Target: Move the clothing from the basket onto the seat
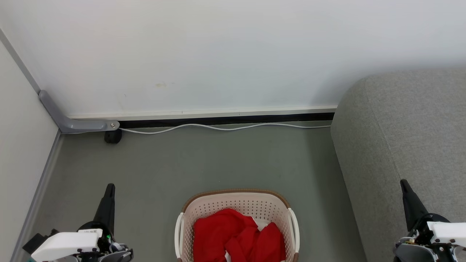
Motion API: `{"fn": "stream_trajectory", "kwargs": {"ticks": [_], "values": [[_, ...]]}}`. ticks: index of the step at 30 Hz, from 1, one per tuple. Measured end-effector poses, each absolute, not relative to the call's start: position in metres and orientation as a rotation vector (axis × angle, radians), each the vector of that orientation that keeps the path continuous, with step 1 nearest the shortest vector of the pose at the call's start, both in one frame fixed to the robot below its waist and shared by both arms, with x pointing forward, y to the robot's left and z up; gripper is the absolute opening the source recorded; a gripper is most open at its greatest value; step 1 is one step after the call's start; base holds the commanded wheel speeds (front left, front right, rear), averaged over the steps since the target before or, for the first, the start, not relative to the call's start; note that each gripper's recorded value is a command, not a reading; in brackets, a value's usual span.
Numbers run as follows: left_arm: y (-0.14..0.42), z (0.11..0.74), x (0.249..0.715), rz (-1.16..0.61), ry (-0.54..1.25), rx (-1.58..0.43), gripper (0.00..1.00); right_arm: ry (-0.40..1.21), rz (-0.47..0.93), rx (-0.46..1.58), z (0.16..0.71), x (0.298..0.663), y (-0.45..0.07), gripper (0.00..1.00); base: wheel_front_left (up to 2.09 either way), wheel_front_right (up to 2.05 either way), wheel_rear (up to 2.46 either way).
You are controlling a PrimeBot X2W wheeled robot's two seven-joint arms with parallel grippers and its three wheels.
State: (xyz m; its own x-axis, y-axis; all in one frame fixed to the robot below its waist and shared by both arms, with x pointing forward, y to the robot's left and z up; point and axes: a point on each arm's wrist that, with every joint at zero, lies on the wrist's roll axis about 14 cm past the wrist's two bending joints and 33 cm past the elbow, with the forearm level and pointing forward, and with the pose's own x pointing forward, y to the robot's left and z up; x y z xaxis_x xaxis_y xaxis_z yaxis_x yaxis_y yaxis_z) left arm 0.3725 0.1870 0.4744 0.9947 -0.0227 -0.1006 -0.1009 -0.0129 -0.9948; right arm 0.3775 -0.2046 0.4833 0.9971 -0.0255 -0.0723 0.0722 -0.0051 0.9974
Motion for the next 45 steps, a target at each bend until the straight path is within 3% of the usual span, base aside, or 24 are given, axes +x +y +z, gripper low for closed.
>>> {"fn": "stream_trajectory", "kwargs": {"ticks": [23, 24, 27, 28, 29, 45], "values": [[0.187, 0.474, 0.372, 0.062, 0.097, -1.583, 0.00, 0.037, -0.077, 1.574, 0.483, 0.377, -0.205, 0.00, 0.00, 0.00, 0.00], [0.186, 0.471, 0.371, 0.070, 0.104, -1.585, 1.00, 0.044, -0.083, 1.575, 0.480, 0.377, -0.204, 1.00, 0.00, 0.00, 0.00], [0.182, 0.449, 0.360, 0.125, 0.157, -1.604, 1.00, 0.096, -0.129, 1.590, 0.460, 0.367, -0.199, 1.00, 0.00, 0.00, 0.00], [0.180, 0.440, 0.354, 0.148, 0.179, -1.608, 0.00, 0.116, -0.148, 1.595, 0.452, 0.363, -0.197, 0.00, 0.00, 0.00, 0.00], [0.180, 0.432, 0.349, 0.169, 0.198, -1.611, 1.00, 0.134, -0.167, 1.600, 0.444, 0.358, -0.196, 1.00, 0.00, 0.00, 0.00], [0.181, 0.425, 0.346, 0.206, 0.198, -1.588, 1.00, 0.151, -0.164, 1.571, 0.443, 0.361, -0.190, 1.00, 0.00, 0.00, 0.00]]}}
